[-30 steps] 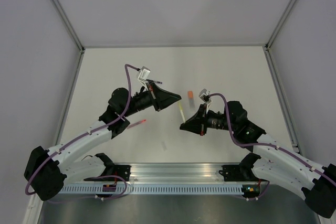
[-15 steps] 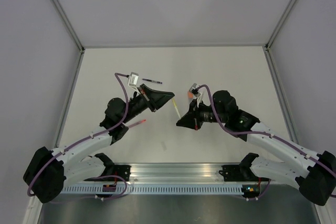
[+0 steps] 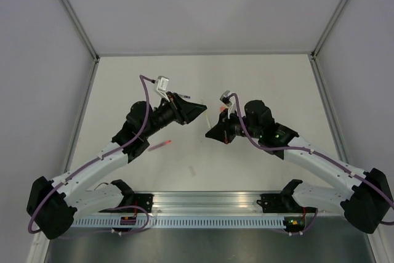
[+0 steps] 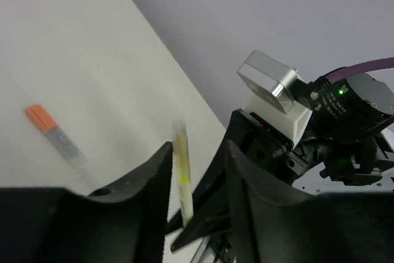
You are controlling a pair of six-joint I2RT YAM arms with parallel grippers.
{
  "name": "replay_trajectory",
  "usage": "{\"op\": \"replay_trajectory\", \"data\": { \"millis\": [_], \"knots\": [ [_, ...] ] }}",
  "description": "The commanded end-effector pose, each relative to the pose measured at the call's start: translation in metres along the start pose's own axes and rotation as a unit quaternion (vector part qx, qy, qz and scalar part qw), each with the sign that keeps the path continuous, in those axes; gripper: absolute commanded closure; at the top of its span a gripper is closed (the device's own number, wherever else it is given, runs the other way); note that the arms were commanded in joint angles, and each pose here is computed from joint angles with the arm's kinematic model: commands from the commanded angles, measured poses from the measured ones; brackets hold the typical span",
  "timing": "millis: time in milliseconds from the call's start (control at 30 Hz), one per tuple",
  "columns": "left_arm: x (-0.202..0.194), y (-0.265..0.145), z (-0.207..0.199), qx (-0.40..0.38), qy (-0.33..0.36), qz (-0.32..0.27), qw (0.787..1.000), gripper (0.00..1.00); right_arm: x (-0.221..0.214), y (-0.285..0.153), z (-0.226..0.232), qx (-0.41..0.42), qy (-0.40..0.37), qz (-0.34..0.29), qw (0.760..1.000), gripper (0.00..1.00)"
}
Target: Insert the pens into the pen caps
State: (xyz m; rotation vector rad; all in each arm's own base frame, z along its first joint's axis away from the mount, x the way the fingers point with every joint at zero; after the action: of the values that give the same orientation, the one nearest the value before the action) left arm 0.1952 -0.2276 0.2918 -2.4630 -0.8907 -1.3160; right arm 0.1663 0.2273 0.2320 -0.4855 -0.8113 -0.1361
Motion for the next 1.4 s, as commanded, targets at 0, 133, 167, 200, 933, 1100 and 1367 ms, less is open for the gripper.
{"op": "replay_trajectory", "data": {
  "millis": [0, 133, 167, 200, 933, 1100, 1367],
  "knots": [
    [0.013, -0.006, -0.014, 0.026, 0.027, 0.075, 0.996, 0.53, 0.020, 0.004, -0.028, -0.080, -0.013, -0.085, 0.993, 1.00],
    [0.036, -0.010, -0.017, 0.071, 0.054, 0.070, 0.994, 0.28, 0.004, 0.013, -0.058, -0.168, 0.026, -0.045, 0.984, 1.00],
    [0.038, -0.012, -0.017, 0.079, 0.057, 0.070, 0.993, 0.23, 0.004, 0.012, -0.068, -0.207, 0.031, -0.047, 0.977, 1.00],
    [0.039, -0.015, -0.015, 0.093, 0.060, 0.065, 0.992, 0.20, 0.009, 0.011, -0.076, -0.236, 0.037, -0.053, 0.970, 1.00],
    [-0.054, -0.052, 0.077, 0.244, 0.102, 0.121, 0.957, 0.18, -0.014, 0.034, -0.217, -0.486, 0.124, 0.079, 0.862, 0.77],
    [-0.052, -0.054, 0.076, 0.243, 0.103, 0.118, 0.957, 0.18, -0.016, 0.041, -0.218, -0.470, 0.134, 0.077, 0.869, 0.70],
    [-0.053, -0.059, 0.080, 0.273, 0.101, 0.135, 0.947, 0.18, -0.005, 0.035, -0.209, -0.460, 0.125, 0.064, 0.877, 0.69]
  ]
}}
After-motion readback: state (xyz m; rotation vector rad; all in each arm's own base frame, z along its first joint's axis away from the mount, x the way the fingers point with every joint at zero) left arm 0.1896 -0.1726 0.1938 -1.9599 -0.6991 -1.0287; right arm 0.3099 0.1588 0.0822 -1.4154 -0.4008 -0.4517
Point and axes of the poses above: each gripper's point midway between its finger pads, its own y axis out along the fingers, its own z axis along the line the jaws close on, x = y × z, the point moved 8 cm from there along -y, back along the fingers, and after that the axes turned 8 degrees about y, right-handed, at the moved point
